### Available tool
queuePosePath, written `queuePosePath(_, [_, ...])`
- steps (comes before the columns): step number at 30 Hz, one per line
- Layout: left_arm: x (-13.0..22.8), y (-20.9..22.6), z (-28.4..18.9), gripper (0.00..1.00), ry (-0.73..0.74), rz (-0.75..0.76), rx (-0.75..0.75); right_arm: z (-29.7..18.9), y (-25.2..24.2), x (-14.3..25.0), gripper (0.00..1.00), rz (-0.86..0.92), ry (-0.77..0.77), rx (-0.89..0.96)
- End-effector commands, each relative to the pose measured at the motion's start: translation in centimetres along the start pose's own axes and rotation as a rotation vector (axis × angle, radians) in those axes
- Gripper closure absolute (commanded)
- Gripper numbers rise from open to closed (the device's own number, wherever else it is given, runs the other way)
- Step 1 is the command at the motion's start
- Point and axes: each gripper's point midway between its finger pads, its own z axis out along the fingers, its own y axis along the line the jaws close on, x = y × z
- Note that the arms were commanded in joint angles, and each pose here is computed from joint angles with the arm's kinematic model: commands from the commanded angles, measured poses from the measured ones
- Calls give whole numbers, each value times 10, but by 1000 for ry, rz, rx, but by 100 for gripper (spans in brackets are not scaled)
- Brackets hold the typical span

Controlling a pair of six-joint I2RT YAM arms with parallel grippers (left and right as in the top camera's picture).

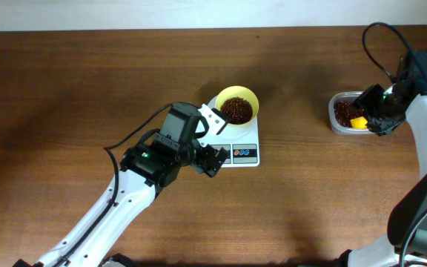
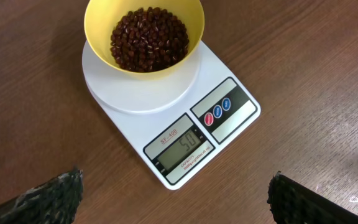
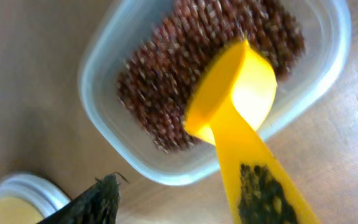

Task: Scoop item into bowl and weigh 50g on scale
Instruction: 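Lower the scoop into the tub and lay it down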

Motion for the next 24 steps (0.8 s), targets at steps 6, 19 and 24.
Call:
queuePosePath(6, [-4,0,-6,1,-21,-12,1,-7,-13,36,34,-122,132,42])
queuePosePath(19, [-4,0,-6,1,-21,-12,1,-9,-16,40,8,-209,160,34])
queuePosePath(24, [-4,0,-6,1,-21,-12,1,-26,-20,16,1,-178,98,16])
